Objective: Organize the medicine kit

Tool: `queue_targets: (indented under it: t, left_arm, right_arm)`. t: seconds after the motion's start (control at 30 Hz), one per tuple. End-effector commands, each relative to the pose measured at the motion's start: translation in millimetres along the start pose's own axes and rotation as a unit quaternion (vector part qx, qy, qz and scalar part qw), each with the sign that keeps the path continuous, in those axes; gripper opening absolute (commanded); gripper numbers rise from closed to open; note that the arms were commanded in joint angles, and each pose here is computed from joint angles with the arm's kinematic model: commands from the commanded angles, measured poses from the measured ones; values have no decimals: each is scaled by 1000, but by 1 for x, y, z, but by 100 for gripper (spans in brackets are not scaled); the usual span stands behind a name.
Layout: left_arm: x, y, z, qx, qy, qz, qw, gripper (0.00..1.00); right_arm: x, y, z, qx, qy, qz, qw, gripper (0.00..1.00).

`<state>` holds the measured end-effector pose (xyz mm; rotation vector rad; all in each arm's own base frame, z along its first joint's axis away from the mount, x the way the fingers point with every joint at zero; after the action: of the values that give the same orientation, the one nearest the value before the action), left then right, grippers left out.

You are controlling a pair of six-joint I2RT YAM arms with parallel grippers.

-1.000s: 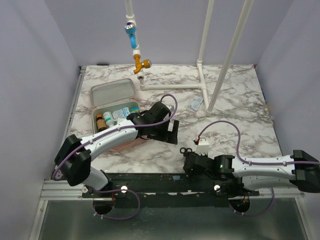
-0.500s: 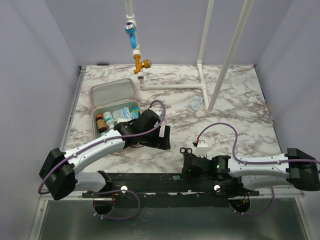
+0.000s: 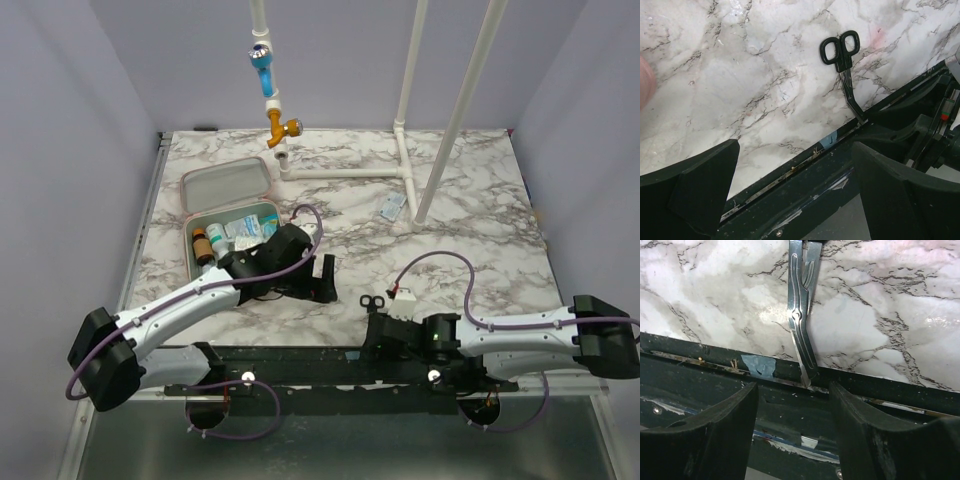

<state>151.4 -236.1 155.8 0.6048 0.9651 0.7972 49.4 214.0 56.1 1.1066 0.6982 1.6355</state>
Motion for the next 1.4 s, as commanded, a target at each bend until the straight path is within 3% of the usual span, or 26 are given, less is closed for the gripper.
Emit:
queue_targets:
  t: [0.0,0.5,1.1,1.37]
  left_arm:
    - [1,4,3,-19,0,-3,1000,99]
    - [4,11,2,-24,0,0,1000,98]
    - [4,11,4,-22,1,4,1000,98]
    - [0,13,8,-24,0,-2,1000,98]
  right_arm:
    - [-2,-5,-6,3,-34,-2,999,62]
    - [-8,-19,-3,-31,-97,-5,995,44]
    - [-12,-18,6,-64,-106,9,992,1]
    - [-4,-11,14,-78,-61,20,995,1]
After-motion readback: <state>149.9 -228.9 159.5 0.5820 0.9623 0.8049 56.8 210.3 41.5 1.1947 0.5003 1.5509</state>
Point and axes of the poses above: each gripper's point midway between its finger pads, its own y axis back along the fingers, its own x axis along the line the jaws close on, z = x × y, the point moved 4 cm from there along y, back along the fingers, and after that the axes turned 2 degrees about y, right-handed, at the moved point
